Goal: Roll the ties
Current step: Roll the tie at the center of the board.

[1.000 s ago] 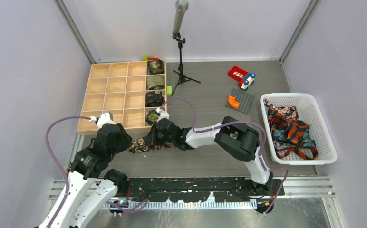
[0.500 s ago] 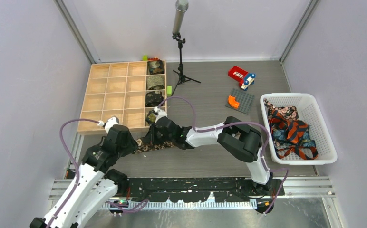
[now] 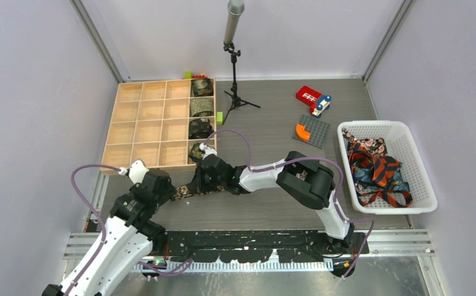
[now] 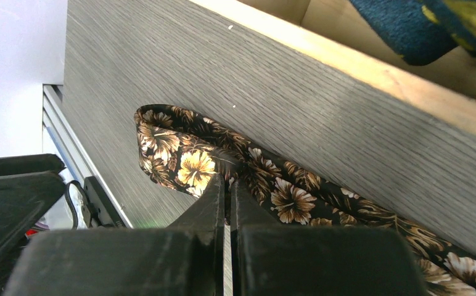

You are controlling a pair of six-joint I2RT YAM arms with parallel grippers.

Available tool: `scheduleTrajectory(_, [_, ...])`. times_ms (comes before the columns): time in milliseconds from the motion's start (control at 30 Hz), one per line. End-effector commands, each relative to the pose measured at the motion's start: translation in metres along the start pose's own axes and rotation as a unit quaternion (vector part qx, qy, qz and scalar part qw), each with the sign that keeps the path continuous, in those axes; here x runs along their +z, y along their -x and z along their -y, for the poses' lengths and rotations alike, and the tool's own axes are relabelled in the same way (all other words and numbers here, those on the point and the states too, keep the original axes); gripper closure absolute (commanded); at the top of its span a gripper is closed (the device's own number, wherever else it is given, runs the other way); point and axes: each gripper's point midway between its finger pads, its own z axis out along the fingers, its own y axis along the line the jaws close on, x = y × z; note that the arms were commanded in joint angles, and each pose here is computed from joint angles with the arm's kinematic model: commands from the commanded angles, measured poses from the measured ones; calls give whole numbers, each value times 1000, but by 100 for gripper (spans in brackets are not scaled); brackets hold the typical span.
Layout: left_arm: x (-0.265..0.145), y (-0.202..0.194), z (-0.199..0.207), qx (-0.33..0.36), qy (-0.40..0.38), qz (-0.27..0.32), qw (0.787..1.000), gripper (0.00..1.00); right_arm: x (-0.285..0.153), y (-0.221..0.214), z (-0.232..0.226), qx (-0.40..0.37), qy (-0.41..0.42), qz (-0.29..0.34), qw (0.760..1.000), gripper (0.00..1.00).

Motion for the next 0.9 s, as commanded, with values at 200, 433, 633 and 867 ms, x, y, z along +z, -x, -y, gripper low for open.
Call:
scheduleTrajectory(200, [25,-12,10,0,0,-28,1000,49,-4,4,3,-21,-15,5,1000,100])
scheduleTrajectory(433, [42,-18,9,-1,-1,-52,999,53,-8,7,2,-25,-28,2,999,85])
scheduleTrajectory(633, [48,-18,12,11,-5,-50,999,55,-8,9,0,-26,-31,0,999,80])
scheduleTrajectory(867, [51,-22,12,1,-3,-54,999,55,-12,17,-11,-35,-29,1,999,64])
